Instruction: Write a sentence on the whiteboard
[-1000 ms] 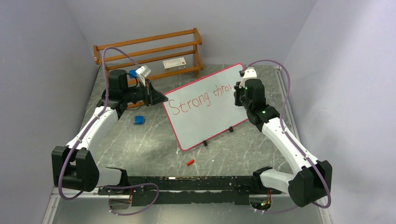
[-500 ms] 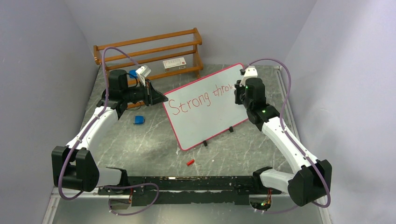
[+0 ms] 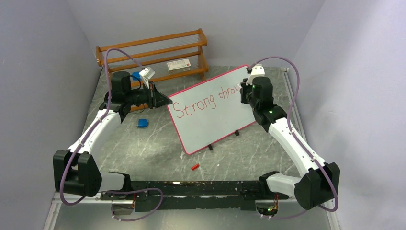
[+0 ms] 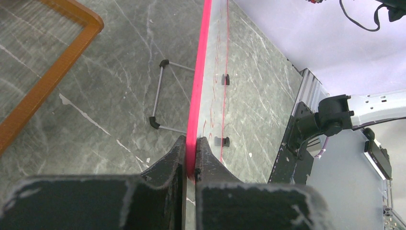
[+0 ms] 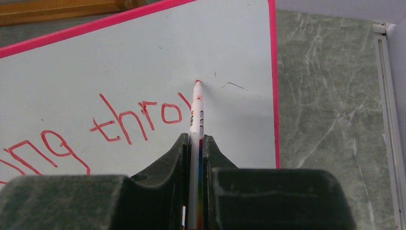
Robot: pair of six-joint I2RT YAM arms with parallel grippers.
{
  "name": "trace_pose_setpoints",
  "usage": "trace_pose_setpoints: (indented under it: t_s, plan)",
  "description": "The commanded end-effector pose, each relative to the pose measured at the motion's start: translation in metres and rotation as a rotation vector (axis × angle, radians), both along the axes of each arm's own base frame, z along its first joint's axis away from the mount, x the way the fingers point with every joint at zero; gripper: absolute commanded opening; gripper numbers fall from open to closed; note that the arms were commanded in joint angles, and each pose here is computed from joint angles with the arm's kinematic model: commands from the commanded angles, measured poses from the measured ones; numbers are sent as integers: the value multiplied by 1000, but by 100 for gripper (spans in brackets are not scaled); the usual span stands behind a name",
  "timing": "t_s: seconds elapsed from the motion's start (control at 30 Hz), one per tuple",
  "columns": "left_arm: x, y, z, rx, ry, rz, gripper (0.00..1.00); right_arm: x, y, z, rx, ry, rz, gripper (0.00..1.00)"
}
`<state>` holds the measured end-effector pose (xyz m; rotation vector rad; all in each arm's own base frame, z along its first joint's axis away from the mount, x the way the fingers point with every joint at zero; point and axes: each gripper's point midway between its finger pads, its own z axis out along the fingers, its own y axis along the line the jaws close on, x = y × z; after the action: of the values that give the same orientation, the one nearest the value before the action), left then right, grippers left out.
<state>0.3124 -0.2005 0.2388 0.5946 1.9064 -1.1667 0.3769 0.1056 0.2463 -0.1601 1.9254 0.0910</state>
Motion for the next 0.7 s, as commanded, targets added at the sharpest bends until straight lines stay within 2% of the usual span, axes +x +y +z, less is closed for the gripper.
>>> trace_pose_setpoints:
  t_s: [0.0, 0.67]
  plan:
    - [-5, -2, -30, 76, 47, -8, 5, 2, -4, 4, 1, -12, -9, 0]
    - [-5, -2, -30, 76, 48, -6, 5, -13, -11, -28, -8, 65, -23, 0]
